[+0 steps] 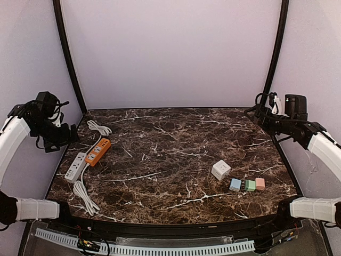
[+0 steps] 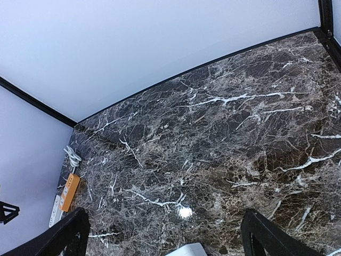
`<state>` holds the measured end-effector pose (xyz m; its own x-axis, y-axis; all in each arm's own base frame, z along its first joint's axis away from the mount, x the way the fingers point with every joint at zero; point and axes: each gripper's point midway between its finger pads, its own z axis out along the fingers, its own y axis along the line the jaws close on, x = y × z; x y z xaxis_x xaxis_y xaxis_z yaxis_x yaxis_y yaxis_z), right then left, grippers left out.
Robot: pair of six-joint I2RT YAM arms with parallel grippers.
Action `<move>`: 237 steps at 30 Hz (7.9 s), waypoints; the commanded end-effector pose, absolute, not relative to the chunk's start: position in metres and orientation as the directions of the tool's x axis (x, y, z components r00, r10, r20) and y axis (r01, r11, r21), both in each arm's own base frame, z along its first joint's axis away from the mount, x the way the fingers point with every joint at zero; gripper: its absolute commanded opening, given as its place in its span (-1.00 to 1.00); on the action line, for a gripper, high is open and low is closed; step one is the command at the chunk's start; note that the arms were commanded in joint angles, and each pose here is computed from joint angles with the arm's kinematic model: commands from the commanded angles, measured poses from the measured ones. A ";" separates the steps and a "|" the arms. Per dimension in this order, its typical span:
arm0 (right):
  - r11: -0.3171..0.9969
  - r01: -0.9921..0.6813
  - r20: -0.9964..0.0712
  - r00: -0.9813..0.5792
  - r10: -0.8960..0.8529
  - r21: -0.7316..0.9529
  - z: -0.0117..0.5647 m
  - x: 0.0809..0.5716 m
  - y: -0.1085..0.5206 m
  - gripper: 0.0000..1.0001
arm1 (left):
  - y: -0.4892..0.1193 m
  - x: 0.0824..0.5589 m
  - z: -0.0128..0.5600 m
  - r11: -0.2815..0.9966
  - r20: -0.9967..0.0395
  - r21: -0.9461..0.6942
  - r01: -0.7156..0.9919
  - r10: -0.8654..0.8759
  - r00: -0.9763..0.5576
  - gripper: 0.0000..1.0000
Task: Insert the plug
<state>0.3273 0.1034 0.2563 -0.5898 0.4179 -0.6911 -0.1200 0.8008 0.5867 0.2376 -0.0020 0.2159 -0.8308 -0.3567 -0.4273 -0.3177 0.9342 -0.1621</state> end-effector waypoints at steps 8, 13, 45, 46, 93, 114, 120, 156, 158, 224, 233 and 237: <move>0.817 -0.008 -0.629 -0.643 0.437 0.577 0.248 0.320 0.092 0.97 | -0.031 0.287 0.182 0.988 -0.358 -0.106 -0.112 -0.143 -0.923 0.99; 0.834 -0.009 -0.635 -0.652 0.414 0.552 0.251 0.317 0.090 0.97 | -0.050 0.313 0.174 0.997 -0.355 -0.074 0.001 -0.026 -0.934 0.99; 0.807 0.023 -0.611 -0.641 0.465 0.590 0.271 0.282 0.085 0.97 | -0.045 0.393 0.057 0.986 -0.116 0.015 0.165 0.166 -0.979 0.73; 0.806 0.024 -0.609 -0.642 0.465 0.591 0.270 0.281 0.084 0.97 | -0.043 0.393 0.054 0.986 -0.112 0.017 0.166 0.167 -0.980 0.73; 0.832 -0.034 -0.629 -0.671 0.392 0.554 0.259 0.258 0.086 0.97 | -0.209 0.408 0.081 0.935 -0.226 -0.088 0.344 0.317 -0.921 -0.24; 0.839 -0.093 -0.618 -0.720 0.315 0.536 0.235 0.241 0.094 0.97 | -0.346 0.356 0.066 0.844 -0.204 -0.102 0.526 0.500 -0.842 -0.23; 0.840 -0.092 -0.612 -0.728 0.309 0.535 0.227 0.238 0.094 0.97 | -0.365 0.340 0.060 0.840 -0.189 -0.120 0.530 0.505 -0.842 -0.23; 0.834 -0.251 -0.647 -0.747 0.157 0.492 0.202 0.248 0.124 0.97 | -0.403 0.328 0.074 0.827 -0.240 -0.150 0.542 0.502 -0.831 0.88; 0.845 -0.260 -0.650 -0.749 0.129 0.468 0.200 0.253 0.130 0.97 | -0.402 0.330 0.084 0.827 -0.258 -0.144 0.543 0.499 -0.827 0.96; 0.856 -0.516 -0.433 -0.766 -0.475 -0.027 0.072 0.257 0.219 -0.34 | -0.309 0.305 0.195 0.834 -0.426 -0.076 0.546 0.468 -0.774 0.85; 0.818 -0.568 -0.569 -0.703 -0.427 0.088 0.137 0.264 0.250 -0.57 | -0.310 0.288 0.221 0.763 -0.503 -0.124 0.634 0.503 -0.703 0.88; 0.753 -0.635 -0.626 -0.662 -0.412 0.175 0.170 0.259 0.271 -0.60 | -0.310 0.283 0.233 0.726 -0.549 -0.124 0.677 0.517 -0.656 0.88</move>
<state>0.2625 0.2420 0.1258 -0.7251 -0.4338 -0.5349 -0.5519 0.8306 0.0747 0.2905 -0.3101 0.2109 -0.7223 0.4992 -0.4786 0.6143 0.7811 -0.1123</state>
